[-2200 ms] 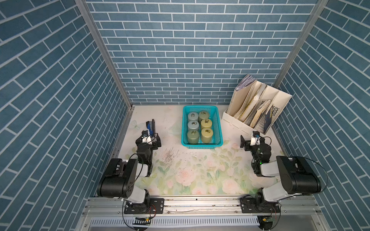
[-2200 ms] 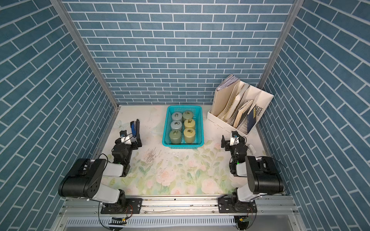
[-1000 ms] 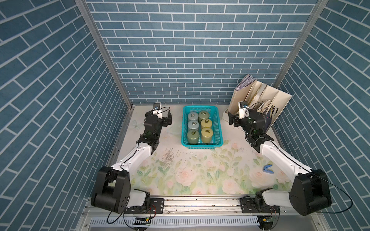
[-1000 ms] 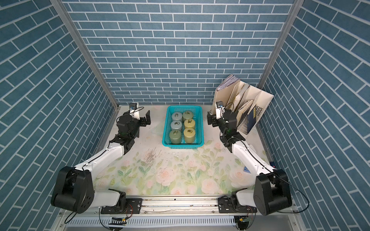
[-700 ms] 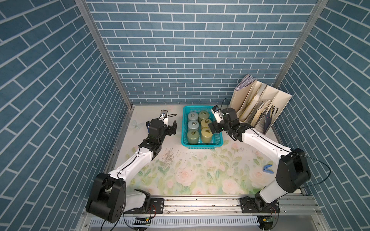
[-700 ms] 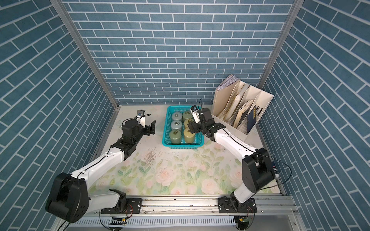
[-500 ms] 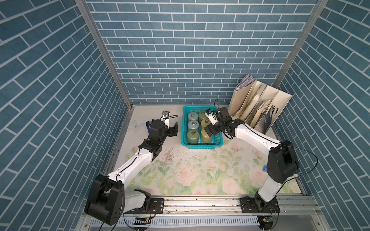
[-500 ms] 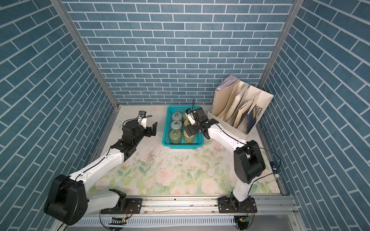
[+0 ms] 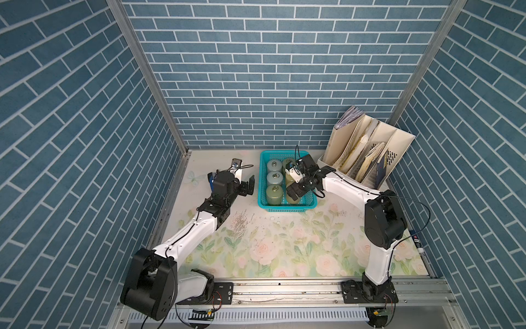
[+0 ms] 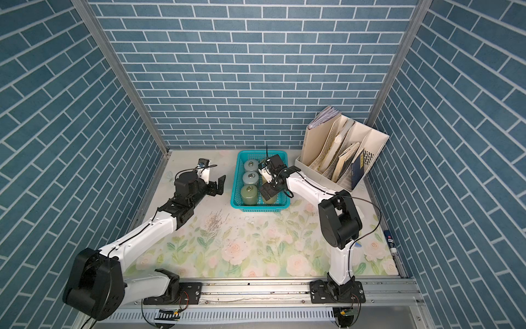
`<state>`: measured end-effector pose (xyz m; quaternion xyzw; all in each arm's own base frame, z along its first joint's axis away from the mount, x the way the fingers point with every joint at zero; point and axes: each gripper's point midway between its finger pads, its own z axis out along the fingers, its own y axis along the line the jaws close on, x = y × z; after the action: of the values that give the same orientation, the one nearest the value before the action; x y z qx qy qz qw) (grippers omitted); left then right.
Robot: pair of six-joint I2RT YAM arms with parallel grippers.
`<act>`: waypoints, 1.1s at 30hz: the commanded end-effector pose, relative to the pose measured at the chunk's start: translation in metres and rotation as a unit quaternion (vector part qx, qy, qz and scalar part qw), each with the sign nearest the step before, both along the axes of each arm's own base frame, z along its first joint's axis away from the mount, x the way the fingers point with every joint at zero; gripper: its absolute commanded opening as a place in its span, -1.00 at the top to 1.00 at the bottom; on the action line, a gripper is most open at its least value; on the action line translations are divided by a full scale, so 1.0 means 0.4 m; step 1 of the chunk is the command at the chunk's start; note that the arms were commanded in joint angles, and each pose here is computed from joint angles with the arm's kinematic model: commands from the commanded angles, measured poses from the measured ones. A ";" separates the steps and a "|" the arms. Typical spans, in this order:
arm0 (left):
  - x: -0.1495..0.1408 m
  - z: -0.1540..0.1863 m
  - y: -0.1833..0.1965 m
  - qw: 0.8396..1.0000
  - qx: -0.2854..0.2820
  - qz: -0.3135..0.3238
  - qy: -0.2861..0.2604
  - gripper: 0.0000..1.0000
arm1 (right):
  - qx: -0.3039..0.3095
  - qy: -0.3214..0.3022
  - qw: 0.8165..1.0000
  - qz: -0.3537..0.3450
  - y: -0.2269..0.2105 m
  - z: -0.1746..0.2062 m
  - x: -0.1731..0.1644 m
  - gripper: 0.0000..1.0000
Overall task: Take the tea canister out of the basket
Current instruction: Pick up the tea canister from the basket.
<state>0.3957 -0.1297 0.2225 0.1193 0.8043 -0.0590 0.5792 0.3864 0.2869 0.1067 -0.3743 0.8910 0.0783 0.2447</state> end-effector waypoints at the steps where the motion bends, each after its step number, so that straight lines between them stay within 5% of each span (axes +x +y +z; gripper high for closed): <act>1: -0.003 -0.021 -0.014 1.000 -0.005 -0.010 0.009 -1.00 | -0.008 0.022 1.000 0.013 0.014 -0.030 -0.009 -1.00; 6: 0.000 -0.025 -0.017 1.000 -0.003 -0.010 0.012 -1.00 | -0.010 0.034 0.999 0.012 0.023 -0.061 -0.002 -0.96; 10: 0.001 -0.022 -0.017 1.000 -0.002 -0.010 0.011 -1.00 | 0.009 0.050 0.998 0.021 0.047 -0.066 -0.008 -0.74; 22: -0.002 0.013 -0.028 1.000 -0.010 -0.019 0.003 -1.00 | 0.043 0.024 0.999 0.023 0.060 0.028 -0.007 0.85; 25: -0.003 0.026 -0.042 0.999 -0.019 -0.028 -0.001 -1.00 | 0.058 -0.006 0.998 0.015 0.054 0.091 -0.002 1.00; 33: -0.017 0.064 -0.073 0.998 -0.041 -0.053 -0.017 -1.00 | 0.096 -0.104 0.989 -0.031 -0.002 0.265 -0.004 1.00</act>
<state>0.3914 -0.1498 0.2238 0.1360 0.8021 -0.0969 0.5734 0.3738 0.2863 0.1486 -0.3634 0.8826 0.1061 0.2786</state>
